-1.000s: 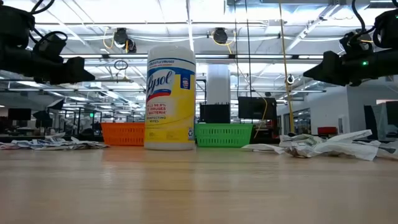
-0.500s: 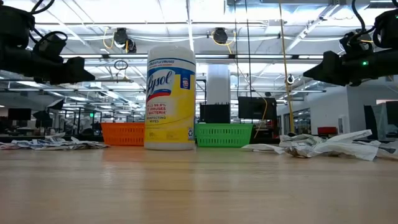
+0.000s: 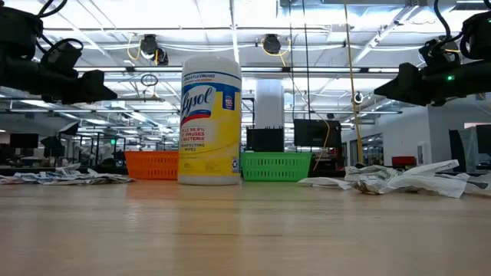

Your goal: Pick & Place First Aid Supplies

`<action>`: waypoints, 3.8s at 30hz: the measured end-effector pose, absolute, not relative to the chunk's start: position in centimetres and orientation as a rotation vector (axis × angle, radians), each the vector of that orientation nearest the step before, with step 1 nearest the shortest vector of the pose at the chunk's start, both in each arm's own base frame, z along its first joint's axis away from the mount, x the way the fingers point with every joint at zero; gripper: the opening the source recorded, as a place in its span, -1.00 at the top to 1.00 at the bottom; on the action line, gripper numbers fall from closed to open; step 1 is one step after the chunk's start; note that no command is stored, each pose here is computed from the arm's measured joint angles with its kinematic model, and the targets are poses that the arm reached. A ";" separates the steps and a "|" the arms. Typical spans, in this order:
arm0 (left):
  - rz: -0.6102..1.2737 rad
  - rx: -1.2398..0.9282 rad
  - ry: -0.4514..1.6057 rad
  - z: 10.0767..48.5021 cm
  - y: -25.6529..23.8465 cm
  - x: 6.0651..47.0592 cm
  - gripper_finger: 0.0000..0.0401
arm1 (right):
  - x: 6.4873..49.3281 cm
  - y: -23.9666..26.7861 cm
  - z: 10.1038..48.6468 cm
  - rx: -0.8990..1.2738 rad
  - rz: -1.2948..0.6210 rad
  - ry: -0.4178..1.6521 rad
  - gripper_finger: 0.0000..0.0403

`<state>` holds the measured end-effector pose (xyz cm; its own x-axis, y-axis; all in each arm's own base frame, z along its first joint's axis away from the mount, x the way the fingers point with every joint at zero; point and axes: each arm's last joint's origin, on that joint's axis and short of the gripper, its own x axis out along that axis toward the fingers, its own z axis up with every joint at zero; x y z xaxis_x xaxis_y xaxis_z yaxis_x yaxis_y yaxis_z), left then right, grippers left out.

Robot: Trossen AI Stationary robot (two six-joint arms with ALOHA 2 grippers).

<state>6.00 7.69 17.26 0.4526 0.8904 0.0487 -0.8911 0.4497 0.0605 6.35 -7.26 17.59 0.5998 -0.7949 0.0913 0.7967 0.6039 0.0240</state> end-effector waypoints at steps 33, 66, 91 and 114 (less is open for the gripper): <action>1.101 0.081 -0.010 17.3 7.7 6.0 -0.36 | 6.4 -7.3 17.6 -0.020 -0.922 -0.096 -0.34; 1.048 -0.343 0.406 28.6 7.8 7.2 -0.36 | 6.4 -7.3 17.6 -0.020 -0.922 -0.095 -0.34; 0.810 -0.898 1.025 34.7 8.1 17.8 -0.36 | 6.4 -7.3 17.6 -0.020 -0.922 -0.095 -0.34; 1.079 -1.212 1.155 33.6 6.3 17.4 -0.36 | 6.4 -7.3 17.6 -0.020 -0.922 -0.095 -0.35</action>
<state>17.37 6.33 33.64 0.1127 -0.0028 -0.9936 -0.9915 0.0646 -0.1127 6.36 -7.26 17.58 0.6002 -0.7947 0.0909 0.7965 0.6042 0.0237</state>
